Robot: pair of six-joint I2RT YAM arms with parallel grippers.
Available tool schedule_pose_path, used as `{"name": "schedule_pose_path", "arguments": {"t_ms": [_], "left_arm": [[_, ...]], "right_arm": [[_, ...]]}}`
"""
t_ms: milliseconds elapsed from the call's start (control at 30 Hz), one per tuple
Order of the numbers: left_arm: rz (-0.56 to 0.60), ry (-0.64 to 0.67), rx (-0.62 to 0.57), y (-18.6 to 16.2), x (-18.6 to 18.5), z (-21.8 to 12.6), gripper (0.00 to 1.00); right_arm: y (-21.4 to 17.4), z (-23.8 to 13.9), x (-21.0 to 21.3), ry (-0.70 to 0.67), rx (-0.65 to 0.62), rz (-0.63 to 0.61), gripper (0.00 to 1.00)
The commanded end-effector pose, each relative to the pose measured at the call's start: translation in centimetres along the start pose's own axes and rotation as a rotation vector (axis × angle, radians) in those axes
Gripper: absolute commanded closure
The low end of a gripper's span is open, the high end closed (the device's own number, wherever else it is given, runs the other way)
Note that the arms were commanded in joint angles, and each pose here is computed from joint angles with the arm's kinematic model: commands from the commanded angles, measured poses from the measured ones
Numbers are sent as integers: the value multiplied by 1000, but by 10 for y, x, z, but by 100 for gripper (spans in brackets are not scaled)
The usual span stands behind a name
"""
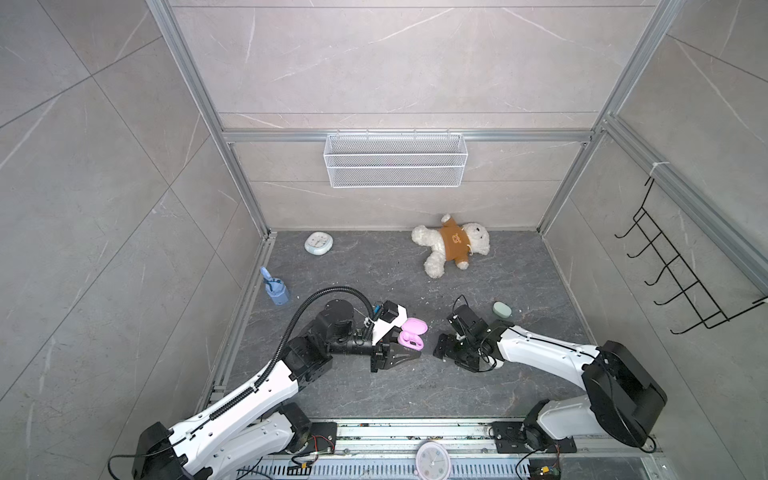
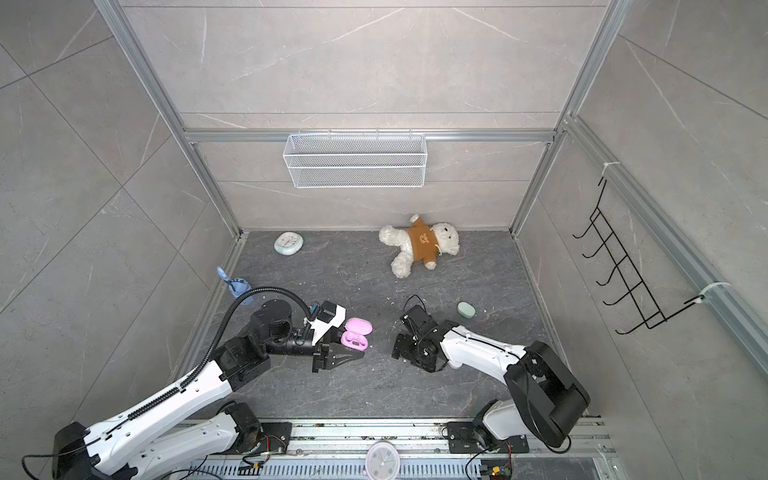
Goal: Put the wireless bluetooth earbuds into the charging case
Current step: 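Move the right gripper over a pink earbud on the table and lower it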
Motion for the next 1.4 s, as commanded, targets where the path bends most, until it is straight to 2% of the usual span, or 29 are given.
{"name": "schedule_pose_path", "arguments": {"t_ms": [0,233,367,533,800,1067,1367], "left_arm": [[28,4,-21,11,-1,-2,67],[28,4,-18,11,-1,-2,68],[33,7,-17,14,-3,-4,68],[34,8,-19,15,-3,-5,68],[33,8,-23,16,-4,-5,68],[33,10,-25,17,-3,-5,69],[29,12,-24,17,-2,-5,69]], "right_arm": [[4,4,7,25,6,20,16],[4,7,16,53,40,10,16],[-1,-18,17,47,43,-27,16],[5,-45,7,-42,1,-127,12],[24,-23,-3,-79,48,-208,12],[23,1,-3,-32,107,-234,12],[20,6,2,24,134,-237,12]]}}
Point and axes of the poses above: each gripper's point midway between its finger pads, its own z axis out along the fingers, its own x axis along the line the jaws close on, y = z × x, the point moved 5 cm from there along -z, back along the fingers, and after that the axes turned 6 degrees about z, right-handed, at the moved point
